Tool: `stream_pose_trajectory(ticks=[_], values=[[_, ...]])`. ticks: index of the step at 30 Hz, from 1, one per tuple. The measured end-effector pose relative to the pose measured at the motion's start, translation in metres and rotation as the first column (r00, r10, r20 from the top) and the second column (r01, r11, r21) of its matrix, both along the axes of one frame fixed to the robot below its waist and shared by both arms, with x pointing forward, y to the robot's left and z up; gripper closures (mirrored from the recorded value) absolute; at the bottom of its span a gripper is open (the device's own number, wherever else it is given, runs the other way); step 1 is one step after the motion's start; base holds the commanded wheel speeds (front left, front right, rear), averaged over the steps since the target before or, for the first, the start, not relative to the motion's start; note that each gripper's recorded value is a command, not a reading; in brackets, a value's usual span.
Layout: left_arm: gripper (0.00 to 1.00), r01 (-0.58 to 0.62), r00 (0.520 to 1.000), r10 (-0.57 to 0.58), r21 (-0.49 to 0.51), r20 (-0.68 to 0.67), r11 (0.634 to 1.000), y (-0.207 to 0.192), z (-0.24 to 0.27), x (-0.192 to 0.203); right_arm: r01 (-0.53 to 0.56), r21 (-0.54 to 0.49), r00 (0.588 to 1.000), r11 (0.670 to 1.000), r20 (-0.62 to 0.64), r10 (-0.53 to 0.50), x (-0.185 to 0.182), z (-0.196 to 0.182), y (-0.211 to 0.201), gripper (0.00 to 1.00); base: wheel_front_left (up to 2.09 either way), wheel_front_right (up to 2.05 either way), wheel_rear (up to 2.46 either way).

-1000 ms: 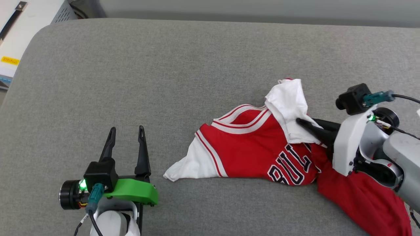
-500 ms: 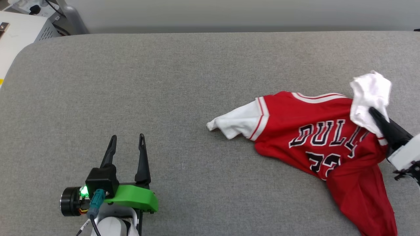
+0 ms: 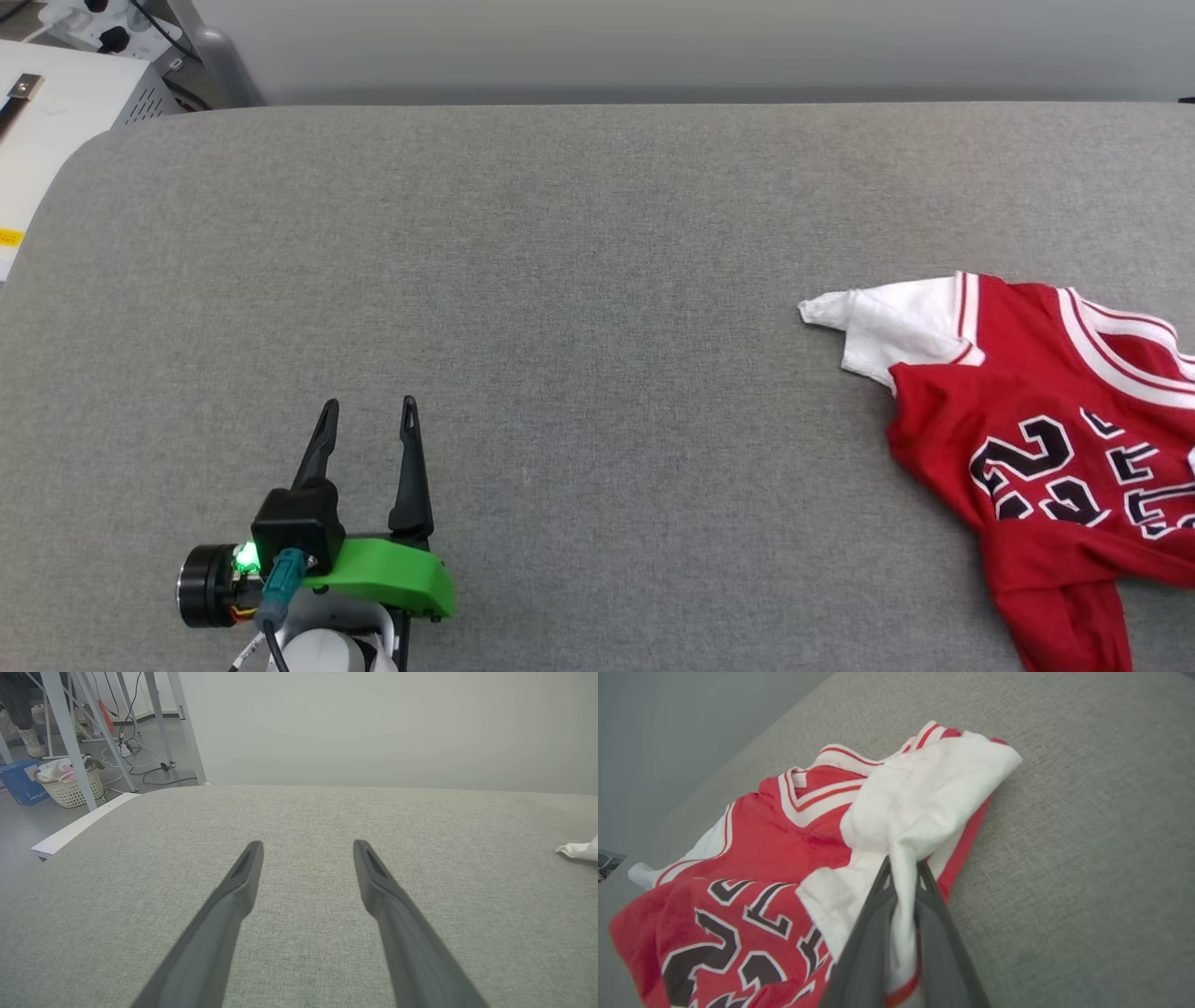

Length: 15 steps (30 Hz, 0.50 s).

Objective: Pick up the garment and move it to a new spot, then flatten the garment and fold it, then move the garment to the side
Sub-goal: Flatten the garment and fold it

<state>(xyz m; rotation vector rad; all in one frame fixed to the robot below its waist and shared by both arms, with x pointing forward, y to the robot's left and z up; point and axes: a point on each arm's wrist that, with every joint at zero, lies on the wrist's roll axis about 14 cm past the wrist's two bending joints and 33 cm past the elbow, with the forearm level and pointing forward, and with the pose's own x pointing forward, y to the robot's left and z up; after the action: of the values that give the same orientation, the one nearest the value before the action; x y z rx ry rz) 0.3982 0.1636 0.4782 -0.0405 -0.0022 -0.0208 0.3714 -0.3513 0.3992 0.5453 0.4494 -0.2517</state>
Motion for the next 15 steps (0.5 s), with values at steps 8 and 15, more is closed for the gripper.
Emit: stream_pose_trajectory(ticks=[8, 15], values=[[0.0, 0.011, 1.0, -0.011, -0.001, 0.008, 1.0, -0.004, 0.003, -0.001, 0.061, -0.042, 0.997, 0.997, -0.051, -0.063, -0.019, -0.018, -0.013, 0.0, 0.0, 0.0, 0.0], [0.0, 0.006, 1.0, -0.006, 0.008, 0.027, 1.0, -0.002, 0.01, -0.006, 0.058, -0.229, 0.99, 0.972, 0.135, -0.028, 0.021, 0.05, -0.046, 0.0, 0.0, 0.0, 0.0]])
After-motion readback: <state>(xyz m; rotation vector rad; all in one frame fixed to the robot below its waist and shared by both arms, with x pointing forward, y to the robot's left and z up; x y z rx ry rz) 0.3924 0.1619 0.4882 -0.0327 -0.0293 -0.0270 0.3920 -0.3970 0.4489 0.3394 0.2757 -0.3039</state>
